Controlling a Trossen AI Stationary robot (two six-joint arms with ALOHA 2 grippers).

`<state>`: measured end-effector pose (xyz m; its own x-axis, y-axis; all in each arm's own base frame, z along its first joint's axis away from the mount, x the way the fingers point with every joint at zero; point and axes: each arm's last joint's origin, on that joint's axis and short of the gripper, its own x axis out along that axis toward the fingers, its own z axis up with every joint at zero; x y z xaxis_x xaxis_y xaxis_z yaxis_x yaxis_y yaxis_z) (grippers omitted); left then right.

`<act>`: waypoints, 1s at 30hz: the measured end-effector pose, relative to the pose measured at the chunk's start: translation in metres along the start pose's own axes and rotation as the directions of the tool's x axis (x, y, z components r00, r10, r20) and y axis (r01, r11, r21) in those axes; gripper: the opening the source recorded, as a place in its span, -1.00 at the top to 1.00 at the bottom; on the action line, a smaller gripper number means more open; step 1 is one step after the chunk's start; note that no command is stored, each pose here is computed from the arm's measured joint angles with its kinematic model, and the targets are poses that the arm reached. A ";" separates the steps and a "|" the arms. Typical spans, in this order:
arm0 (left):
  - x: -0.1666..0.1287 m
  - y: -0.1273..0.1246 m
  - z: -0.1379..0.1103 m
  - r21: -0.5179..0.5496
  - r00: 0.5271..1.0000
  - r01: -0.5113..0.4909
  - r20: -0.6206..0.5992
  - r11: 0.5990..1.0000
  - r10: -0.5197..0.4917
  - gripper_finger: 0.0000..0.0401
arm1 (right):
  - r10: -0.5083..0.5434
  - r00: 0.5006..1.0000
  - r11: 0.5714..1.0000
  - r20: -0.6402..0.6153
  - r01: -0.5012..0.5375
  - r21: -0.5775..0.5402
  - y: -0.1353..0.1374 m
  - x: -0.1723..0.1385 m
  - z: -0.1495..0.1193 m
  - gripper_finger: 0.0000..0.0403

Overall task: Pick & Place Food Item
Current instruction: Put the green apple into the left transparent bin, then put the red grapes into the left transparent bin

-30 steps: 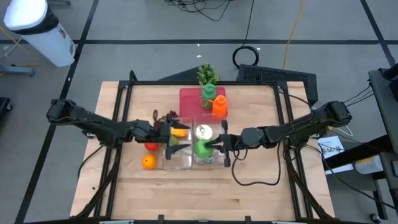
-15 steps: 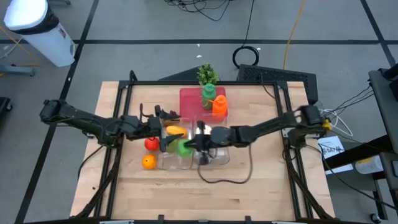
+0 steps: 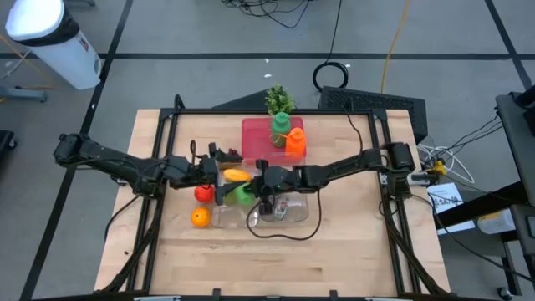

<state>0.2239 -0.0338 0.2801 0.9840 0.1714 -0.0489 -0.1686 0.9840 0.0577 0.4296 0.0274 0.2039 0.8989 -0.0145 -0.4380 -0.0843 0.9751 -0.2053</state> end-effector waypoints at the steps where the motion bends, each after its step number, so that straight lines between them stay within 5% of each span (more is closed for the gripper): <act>1: 0.000 0.000 0.000 -0.001 1.000 0.000 0.000 1.000 0.000 -0.75 | -0.002 1.000 1.000 -0.005 0.002 -0.002 -0.001 0.000 -0.001 1.00; 15: 0.000 0.000 0.000 -0.002 1.000 0.001 -0.002 1.000 -0.001 -0.75 | -0.002 1.000 1.000 -0.027 0.002 -0.003 -0.001 0.000 -0.005 0.95; 30: 0.000 0.000 -0.004 -0.088 0.999 0.000 -0.035 0.996 -0.003 -0.75 | -0.028 0.999 0.999 -0.045 0.030 0.036 -0.015 -0.002 -0.008 0.25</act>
<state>0.2237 -0.0338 0.2765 0.9818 0.1701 -0.0840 -0.1731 0.9845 -0.0298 0.4260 0.0114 0.2006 0.8806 -0.0522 -0.4711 -0.0419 0.9814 -0.1871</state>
